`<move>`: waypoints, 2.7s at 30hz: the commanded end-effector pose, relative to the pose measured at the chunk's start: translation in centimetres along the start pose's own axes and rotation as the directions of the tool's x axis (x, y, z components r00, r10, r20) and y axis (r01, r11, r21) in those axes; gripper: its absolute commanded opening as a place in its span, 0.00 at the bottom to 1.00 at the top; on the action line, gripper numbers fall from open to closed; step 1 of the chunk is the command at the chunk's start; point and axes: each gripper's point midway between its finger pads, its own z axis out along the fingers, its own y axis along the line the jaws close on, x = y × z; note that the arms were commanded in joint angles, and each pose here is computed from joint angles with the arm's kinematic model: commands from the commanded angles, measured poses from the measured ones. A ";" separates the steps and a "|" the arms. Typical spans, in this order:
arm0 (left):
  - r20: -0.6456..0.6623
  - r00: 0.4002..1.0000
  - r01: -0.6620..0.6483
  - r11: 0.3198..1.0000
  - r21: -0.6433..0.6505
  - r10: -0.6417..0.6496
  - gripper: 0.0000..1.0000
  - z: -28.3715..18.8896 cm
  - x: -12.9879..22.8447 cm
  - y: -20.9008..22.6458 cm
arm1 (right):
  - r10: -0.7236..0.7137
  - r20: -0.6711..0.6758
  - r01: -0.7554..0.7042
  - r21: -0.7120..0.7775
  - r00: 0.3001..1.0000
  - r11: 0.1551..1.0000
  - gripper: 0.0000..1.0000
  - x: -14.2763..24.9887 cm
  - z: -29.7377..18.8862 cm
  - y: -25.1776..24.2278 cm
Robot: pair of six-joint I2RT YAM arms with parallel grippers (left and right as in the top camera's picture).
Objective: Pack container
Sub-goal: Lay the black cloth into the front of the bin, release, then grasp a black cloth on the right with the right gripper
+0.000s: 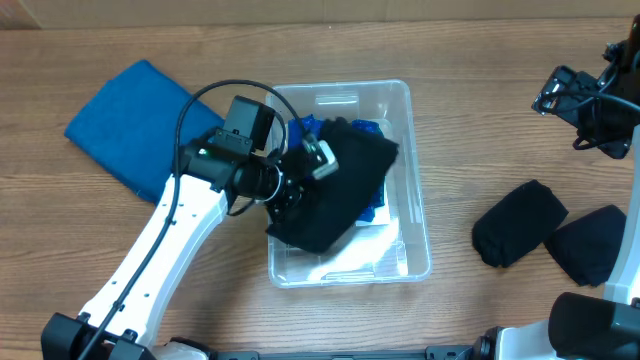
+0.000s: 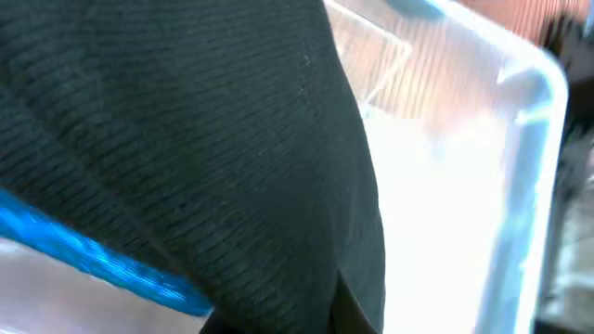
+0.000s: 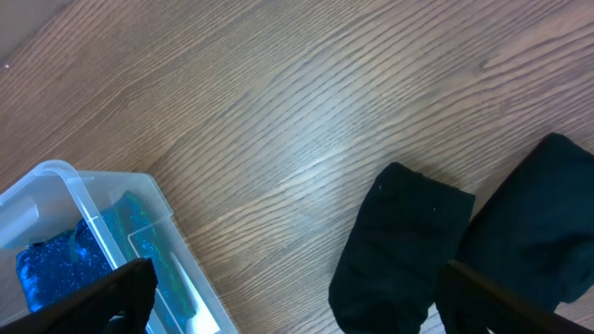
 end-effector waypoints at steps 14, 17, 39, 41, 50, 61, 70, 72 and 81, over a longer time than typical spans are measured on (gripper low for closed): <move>-0.221 0.828 -0.452 0.847 0.281 0.515 0.04 5.9 4.6 -3.9 | -0.007 0.011 0.007 -0.009 1.000 1.000 1.00 0.0 -0.4 0.1; -0.215 0.837 -0.451 0.856 0.252 0.504 1.00 6.8 4.0 -3.0 | -0.007 0.009 0.007 -0.008 1.000 1.000 1.00 0.0 -0.4 0.1; 0.588 0.624 0.781 0.434 -0.449 -0.515 1.00 -28.7 0.9 10.5 | 0.461 -0.022 -0.456 0.098 0.887 0.884 1.00 5.1 -3.7 -11.8; 0.599 0.613 0.790 0.420 -0.447 -0.516 1.00 -29.2 1.5 10.7 | 0.492 -0.066 -0.485 0.103 0.868 0.869 1.00 8.1 -1.8 -12.4; 0.576 0.641 0.768 0.436 -0.470 -0.508 1.00 -29.0 1.6 10.9 | 0.529 -0.233 -0.542 0.009 0.816 0.841 1.00 17.0 11.3 -11.8; 0.550 0.648 0.762 0.444 -0.471 -0.527 1.00 -28.5 2.0 10.7 | 0.509 -0.089 -0.515 -0.232 0.856 0.825 1.00 17.5 18.3 -10.9; 0.543 0.644 0.765 0.442 -0.468 -0.539 1.00 -28.3 2.2 10.5 | 0.500 -0.139 -0.517 -0.304 0.855 0.800 0.53 17.4 19.1 -9.7; 0.539 0.643 0.766 0.441 -0.467 -0.545 1.00 -28.2 2.3 10.4 | 0.490 -0.129 -0.502 -0.342 0.862 0.794 0.28 16.8 18.9 -9.2; 0.537 0.642 0.767 0.441 -0.467 -0.548 1.00 -28.1 2.4 10.3 | 0.303 -0.058 -0.241 -0.753 0.951 0.612 0.04 8.6 9.6 -1.8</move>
